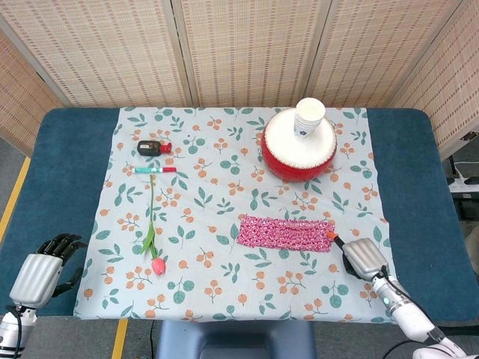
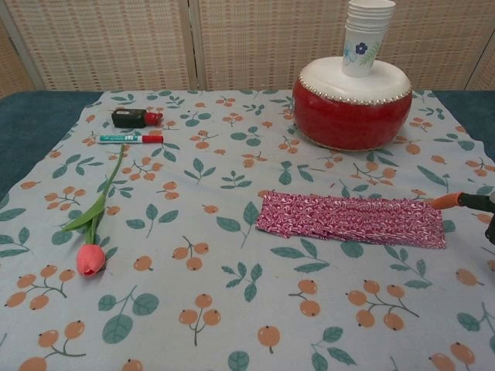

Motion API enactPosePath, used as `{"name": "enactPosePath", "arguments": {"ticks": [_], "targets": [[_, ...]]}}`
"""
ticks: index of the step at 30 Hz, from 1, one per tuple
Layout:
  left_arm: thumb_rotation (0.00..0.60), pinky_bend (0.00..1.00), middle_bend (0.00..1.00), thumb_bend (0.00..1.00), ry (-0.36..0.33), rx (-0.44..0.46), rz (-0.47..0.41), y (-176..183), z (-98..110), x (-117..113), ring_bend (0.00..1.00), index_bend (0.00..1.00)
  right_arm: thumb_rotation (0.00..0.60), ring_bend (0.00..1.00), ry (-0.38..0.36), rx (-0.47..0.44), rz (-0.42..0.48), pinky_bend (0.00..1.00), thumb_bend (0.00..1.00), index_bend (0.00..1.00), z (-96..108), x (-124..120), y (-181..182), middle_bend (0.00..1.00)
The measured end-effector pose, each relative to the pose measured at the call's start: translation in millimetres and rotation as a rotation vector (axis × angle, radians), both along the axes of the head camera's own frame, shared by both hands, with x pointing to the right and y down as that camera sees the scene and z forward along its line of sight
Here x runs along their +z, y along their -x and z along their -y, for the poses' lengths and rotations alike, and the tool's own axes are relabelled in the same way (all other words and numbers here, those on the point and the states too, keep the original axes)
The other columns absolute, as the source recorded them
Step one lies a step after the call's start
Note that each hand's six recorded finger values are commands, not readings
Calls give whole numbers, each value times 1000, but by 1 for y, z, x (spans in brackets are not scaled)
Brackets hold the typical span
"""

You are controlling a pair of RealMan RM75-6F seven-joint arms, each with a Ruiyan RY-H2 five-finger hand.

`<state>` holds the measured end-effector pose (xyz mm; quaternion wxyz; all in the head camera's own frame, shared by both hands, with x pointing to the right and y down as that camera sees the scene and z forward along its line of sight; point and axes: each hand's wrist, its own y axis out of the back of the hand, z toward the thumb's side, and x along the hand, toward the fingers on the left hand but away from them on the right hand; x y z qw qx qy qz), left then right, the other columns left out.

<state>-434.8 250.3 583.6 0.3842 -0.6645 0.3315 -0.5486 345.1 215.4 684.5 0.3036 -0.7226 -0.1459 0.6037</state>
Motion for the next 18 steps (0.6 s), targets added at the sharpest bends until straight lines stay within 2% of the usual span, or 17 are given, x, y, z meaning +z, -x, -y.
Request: {"name": "enactPosePath", "arguments": {"ticks": [18], "targets": [[600, 316, 231, 378, 3, -1, -1, 0, 0, 0, 190, 302, 600, 769, 75, -7, -62, 633, 883, 174, -1, 22, 1, 781]]}}
